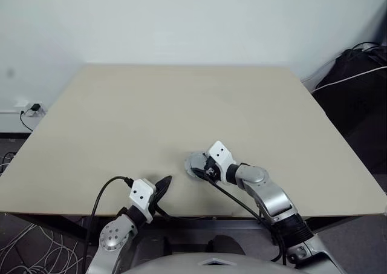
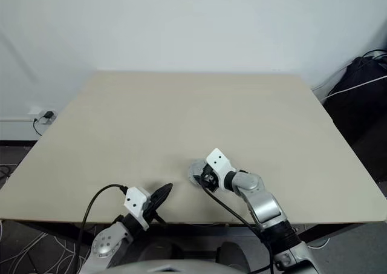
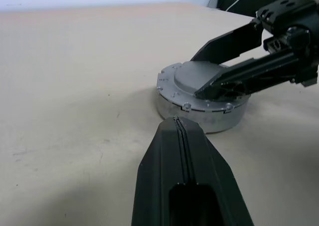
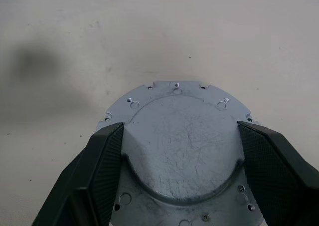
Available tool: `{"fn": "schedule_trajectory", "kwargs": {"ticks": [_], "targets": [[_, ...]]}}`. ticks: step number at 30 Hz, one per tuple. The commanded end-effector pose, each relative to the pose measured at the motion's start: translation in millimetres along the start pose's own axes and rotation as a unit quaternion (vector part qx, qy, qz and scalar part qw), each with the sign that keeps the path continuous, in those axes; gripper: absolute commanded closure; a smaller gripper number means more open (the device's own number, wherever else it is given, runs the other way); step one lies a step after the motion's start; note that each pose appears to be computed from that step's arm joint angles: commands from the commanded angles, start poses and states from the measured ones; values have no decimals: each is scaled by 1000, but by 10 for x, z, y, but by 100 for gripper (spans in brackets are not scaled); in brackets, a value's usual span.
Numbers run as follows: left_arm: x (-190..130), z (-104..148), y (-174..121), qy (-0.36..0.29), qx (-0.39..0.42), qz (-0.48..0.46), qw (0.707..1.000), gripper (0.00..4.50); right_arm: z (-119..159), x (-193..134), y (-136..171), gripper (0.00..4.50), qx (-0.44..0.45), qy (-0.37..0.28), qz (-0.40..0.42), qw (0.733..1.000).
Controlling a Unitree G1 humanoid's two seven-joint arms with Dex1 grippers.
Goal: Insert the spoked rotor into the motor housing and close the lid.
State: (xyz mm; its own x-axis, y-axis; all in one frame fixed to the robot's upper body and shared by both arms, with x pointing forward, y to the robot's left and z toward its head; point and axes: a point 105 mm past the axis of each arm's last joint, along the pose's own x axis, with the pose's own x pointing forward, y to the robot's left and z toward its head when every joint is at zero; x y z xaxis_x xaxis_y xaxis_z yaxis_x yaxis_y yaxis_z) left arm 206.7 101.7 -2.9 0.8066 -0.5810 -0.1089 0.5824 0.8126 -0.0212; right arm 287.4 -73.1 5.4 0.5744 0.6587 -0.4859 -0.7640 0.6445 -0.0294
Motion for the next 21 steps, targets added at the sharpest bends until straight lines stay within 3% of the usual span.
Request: {"fn": "schedule_trajectory", "kwargs": {"ticks": [1, 21], "targets": [[34, 76, 16, -22, 13, 3, 1000, 450, -37, -2, -32, 127, 2, 20, -10, 1000], [66, 199, -45, -25, 10, -3, 1000, 450, -100, -8, -61, 127, -17, 49, -25, 998]]}}
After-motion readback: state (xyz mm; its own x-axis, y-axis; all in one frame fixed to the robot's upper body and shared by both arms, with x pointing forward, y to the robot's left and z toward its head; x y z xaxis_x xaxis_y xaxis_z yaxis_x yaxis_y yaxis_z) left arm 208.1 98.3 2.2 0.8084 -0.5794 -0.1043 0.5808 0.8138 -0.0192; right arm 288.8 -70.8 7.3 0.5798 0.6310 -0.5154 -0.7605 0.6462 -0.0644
